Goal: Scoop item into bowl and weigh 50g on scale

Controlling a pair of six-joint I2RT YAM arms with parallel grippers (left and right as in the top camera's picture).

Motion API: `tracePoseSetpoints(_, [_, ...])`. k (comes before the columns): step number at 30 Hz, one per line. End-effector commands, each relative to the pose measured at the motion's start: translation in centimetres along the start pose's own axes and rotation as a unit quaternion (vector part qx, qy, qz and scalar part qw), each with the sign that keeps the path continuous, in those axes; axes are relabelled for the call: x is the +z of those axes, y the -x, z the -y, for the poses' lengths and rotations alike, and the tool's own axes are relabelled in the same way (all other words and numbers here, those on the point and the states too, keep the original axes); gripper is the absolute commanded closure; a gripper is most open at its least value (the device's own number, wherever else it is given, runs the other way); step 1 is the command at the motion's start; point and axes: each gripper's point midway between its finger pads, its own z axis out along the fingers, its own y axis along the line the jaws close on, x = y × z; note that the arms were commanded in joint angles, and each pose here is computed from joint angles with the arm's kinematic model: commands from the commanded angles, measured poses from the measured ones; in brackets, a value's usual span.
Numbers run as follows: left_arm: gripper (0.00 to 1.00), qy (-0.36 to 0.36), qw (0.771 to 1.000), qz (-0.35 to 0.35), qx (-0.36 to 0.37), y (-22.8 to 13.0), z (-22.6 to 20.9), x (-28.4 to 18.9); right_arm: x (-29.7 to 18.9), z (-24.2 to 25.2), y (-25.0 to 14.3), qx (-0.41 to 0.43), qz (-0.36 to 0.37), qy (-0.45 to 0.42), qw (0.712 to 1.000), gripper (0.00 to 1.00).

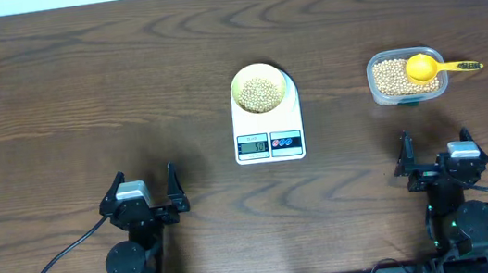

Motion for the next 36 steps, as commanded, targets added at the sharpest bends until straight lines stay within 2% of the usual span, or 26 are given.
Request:
tracePoseSetpoints(1, [0.02, 0.02, 1.0, -0.024, 0.0, -1.57, -0.8, 0.06, -0.05, 0.03, 0.09, 0.009, 0.003, -0.002, 1.0, 0.01])
tracePoseSetpoints(36, [0.02, 0.02, 1.0, -0.024, 0.0, -1.57, -0.8, 0.06, -0.05, 0.0, 0.09, 0.009, 0.003, -0.001, 1.0, 0.01])
